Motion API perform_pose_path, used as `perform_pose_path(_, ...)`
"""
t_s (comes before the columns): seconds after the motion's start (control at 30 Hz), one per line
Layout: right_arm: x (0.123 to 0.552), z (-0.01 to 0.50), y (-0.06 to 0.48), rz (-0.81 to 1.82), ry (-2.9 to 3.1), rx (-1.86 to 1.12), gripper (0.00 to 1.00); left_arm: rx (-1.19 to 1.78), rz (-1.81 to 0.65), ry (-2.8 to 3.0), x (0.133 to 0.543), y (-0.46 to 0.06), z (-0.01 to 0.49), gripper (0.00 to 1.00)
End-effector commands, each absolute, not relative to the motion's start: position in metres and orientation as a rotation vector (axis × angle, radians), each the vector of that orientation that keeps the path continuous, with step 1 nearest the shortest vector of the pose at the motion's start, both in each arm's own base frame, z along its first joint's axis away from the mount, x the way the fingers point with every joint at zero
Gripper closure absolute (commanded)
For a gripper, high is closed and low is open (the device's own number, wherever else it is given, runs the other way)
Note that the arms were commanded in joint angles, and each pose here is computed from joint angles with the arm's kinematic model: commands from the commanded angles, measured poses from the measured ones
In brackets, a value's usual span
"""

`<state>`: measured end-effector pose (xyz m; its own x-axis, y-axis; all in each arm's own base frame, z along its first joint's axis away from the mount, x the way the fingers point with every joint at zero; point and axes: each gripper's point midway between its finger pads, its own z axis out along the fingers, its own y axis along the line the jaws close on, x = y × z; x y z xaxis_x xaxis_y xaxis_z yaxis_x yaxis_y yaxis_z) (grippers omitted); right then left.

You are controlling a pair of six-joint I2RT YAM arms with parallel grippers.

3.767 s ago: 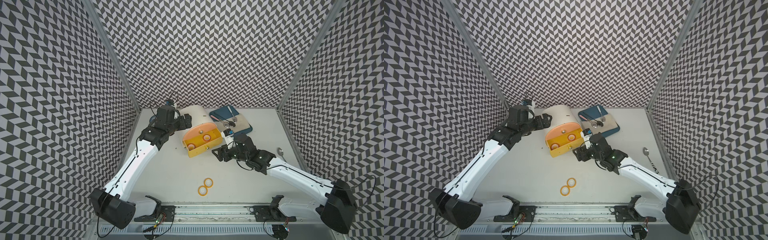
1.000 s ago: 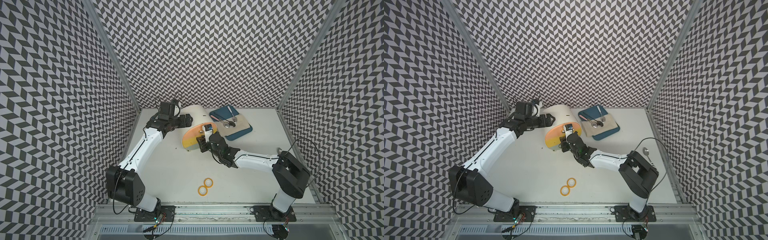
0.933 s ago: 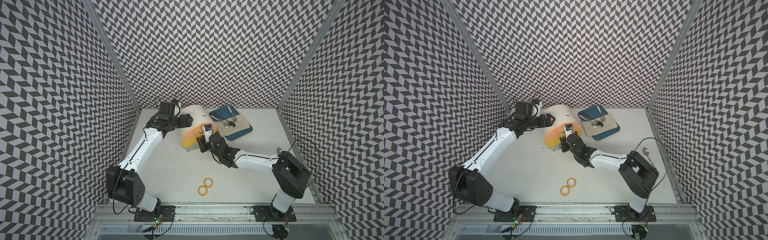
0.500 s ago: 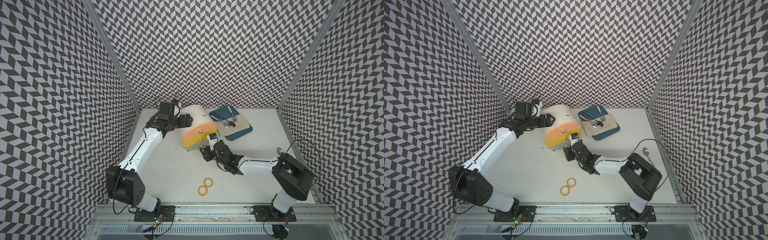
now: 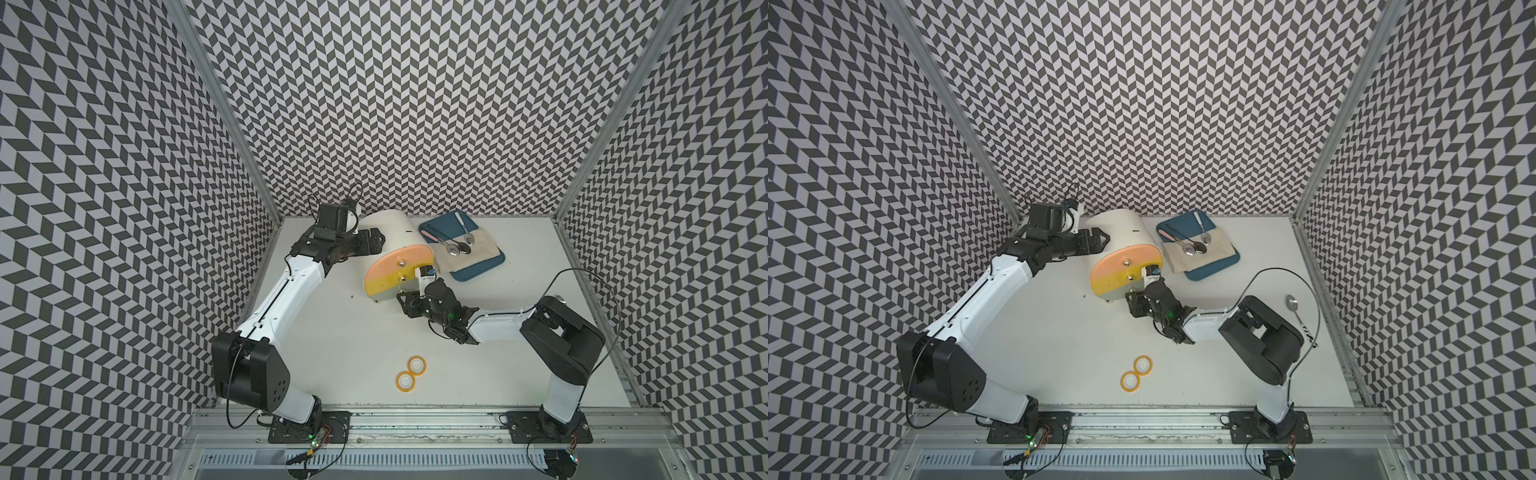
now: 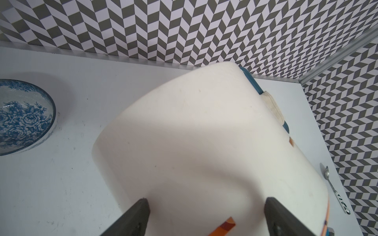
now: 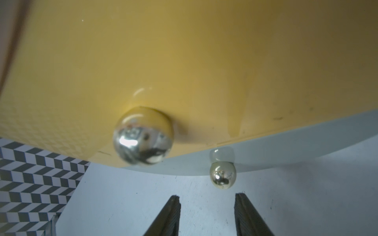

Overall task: Place the transparent tape into the drawer according to color
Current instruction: Close the drawer in the storage box, then open the drawer in the storage box.

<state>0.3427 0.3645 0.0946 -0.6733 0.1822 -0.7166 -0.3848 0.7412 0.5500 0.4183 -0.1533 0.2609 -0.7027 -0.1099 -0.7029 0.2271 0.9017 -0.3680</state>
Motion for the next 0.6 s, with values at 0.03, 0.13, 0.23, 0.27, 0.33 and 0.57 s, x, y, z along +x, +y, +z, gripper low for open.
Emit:
perform_pose_path(0.03, 0.3485, 0.1046, 0.3727, 1.009, 2.077, -0.112, 0.53, 0.107, -0.533, 2.35, 0.413, -0.149, 0.2383, 0.09)
perform_pose_path(0.13, 0.3502, 0.1021, 0.3742, 1.039, 2.08, -0.1, 0.54, 0.109, -0.532, 2.35, 0.4135, -0.1483, 0.2382, 0.09)
perform_pose_path(0.23, 0.3512, 0.1009, 0.3759, 1.07, 2.078, -0.092, 0.55, 0.109, -0.534, 2.35, 0.4136, -0.1477, 0.2377, 0.09)
perform_pose_path(0.27, 0.3511, 0.1011, 0.3765, 1.08, 2.074, -0.093, 0.56, 0.111, -0.534, 2.351, 0.4134, -0.1479, 0.2371, 0.09)
perform_pose_path(0.33, 0.3516, 0.1016, 0.3775, 1.093, 2.071, -0.088, 0.56, 0.111, -0.533, 2.351, 0.4136, -0.1472, 0.2371, 0.09)
perform_pose_path(0.57, 0.3549, 0.099, 0.3761, 1.106, 2.065, -0.06, 0.57, 0.115, -0.536, 2.352, 0.4133, -0.1468, 0.2359, 0.09)
